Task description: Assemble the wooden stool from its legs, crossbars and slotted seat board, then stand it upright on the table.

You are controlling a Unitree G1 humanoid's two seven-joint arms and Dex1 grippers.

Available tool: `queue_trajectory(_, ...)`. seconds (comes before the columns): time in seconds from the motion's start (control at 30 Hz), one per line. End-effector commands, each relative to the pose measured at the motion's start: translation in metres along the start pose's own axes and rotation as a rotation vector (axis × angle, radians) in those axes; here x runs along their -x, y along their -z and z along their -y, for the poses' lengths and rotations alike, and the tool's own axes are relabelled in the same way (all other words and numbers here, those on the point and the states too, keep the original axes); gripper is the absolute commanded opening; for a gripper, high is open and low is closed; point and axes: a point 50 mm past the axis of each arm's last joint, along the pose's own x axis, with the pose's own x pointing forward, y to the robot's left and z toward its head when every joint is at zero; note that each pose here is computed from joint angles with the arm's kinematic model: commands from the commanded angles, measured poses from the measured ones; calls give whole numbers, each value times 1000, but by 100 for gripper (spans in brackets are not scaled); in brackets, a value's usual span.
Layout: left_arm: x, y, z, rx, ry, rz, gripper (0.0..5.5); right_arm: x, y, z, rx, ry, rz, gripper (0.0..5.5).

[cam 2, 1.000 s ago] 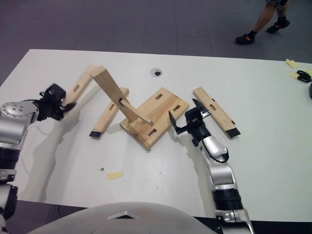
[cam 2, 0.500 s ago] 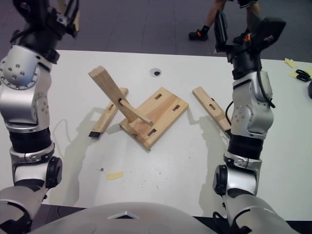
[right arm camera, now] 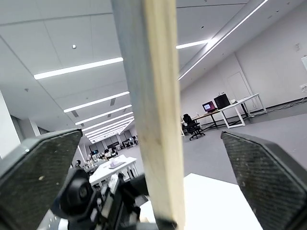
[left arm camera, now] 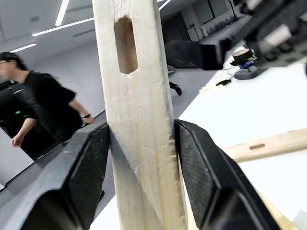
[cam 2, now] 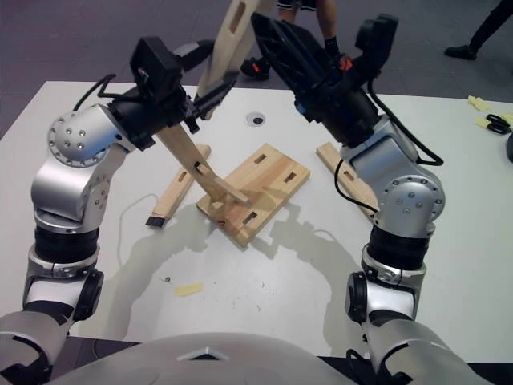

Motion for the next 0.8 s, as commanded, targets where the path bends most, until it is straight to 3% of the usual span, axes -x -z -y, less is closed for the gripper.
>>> queue_trajectory(0.03, -1, 3, 12, -40, 26, -23, 216, -10, -12, -10, -33, 5, 95, 524)
queue_trajectory(0.33, -5, 0, 26, -54, 7, -2, 216, 1, -1, 7, -90, 297, 104, 397)
queue_trajectory(0.8, -11, 6, 31, -116, 6, -20, 216, 3, 1, 5, -51, 289, 86, 173)
